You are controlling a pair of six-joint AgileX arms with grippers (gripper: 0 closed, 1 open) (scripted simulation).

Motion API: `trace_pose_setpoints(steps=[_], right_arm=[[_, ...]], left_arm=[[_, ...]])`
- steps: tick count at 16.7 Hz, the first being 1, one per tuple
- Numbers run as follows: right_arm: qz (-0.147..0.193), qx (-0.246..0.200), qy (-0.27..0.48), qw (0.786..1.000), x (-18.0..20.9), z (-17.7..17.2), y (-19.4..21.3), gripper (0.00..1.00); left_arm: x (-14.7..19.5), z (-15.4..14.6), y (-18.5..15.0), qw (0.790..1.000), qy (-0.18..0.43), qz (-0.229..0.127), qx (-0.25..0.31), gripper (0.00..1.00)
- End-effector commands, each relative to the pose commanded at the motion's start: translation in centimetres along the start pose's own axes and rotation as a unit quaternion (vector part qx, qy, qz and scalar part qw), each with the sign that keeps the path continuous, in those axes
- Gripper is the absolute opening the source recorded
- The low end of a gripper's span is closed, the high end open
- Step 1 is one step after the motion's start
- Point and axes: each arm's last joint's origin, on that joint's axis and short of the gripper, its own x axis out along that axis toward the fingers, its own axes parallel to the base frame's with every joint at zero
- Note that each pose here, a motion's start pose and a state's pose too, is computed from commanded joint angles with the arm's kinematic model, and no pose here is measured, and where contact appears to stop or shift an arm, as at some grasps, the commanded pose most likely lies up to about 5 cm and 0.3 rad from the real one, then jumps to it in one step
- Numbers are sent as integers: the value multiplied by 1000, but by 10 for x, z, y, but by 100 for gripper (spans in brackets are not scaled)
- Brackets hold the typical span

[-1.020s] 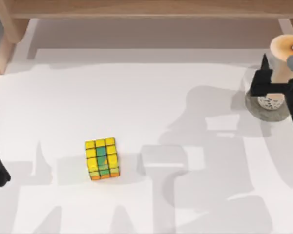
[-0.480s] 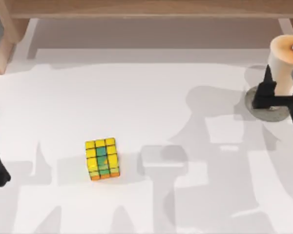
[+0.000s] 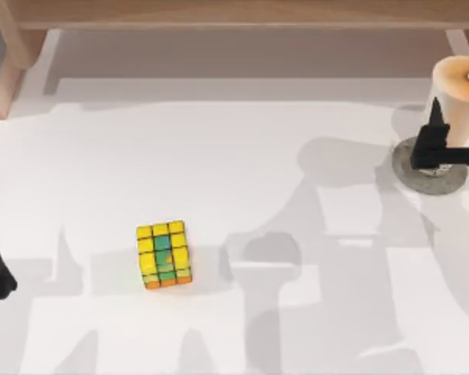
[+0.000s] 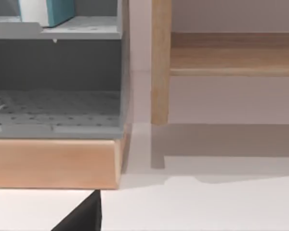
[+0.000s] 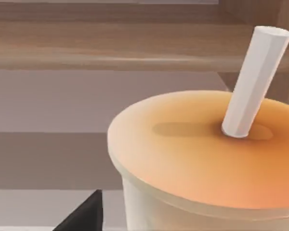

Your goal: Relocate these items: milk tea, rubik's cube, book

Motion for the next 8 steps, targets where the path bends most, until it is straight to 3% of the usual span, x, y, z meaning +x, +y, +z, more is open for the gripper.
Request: trace_pose_setpoints(steps=[4,8], right_arm=[[2,2,-7,1000,-12,28,0,100],[3,2,-5,1000,-15,32,0,100]], left_arm=[[0,0,0,1000,0,0,0,100],[0,0,0,1000,0,0,0,100]])
